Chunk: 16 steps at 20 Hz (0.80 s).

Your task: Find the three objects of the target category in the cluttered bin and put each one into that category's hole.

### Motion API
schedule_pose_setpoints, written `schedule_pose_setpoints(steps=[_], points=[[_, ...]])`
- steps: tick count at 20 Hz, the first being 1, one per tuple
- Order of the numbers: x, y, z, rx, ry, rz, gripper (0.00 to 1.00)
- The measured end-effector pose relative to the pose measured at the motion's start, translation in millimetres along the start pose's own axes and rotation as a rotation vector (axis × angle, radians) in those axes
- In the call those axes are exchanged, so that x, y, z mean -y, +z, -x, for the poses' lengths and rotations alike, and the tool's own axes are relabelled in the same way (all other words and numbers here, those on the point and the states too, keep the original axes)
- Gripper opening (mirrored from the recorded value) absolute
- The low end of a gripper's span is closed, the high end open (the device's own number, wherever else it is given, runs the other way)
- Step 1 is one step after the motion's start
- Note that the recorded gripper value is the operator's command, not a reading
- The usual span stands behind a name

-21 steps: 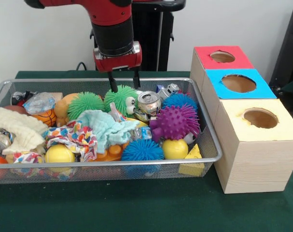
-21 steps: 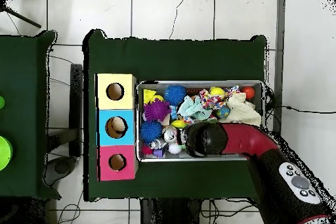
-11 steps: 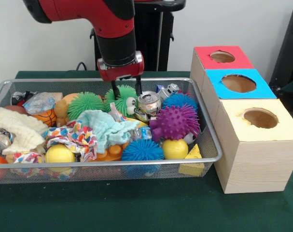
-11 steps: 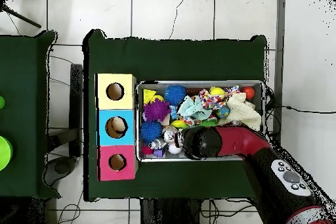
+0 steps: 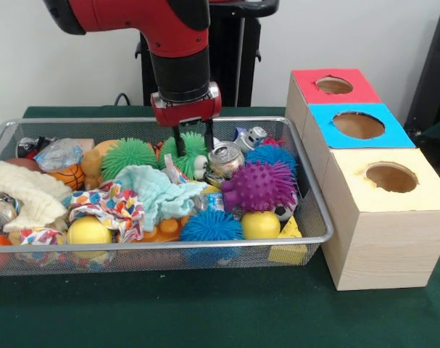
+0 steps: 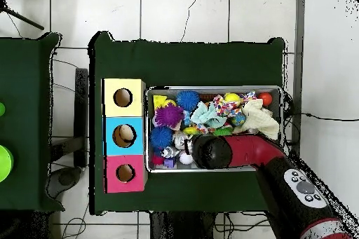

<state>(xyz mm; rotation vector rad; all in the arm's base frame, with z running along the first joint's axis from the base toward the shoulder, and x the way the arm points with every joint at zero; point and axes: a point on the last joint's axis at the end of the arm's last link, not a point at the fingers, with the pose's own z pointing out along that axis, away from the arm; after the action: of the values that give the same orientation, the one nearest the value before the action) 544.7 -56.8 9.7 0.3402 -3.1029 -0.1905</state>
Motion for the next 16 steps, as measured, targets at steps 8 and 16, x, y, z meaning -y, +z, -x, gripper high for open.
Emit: schedule_pose_setpoints(steps=[8,16], points=[[-12,17,3.2,0.060,-0.036,-0.001,0.00],[-22,6,13.8,0.076,-0.069,-0.023,0.00]])
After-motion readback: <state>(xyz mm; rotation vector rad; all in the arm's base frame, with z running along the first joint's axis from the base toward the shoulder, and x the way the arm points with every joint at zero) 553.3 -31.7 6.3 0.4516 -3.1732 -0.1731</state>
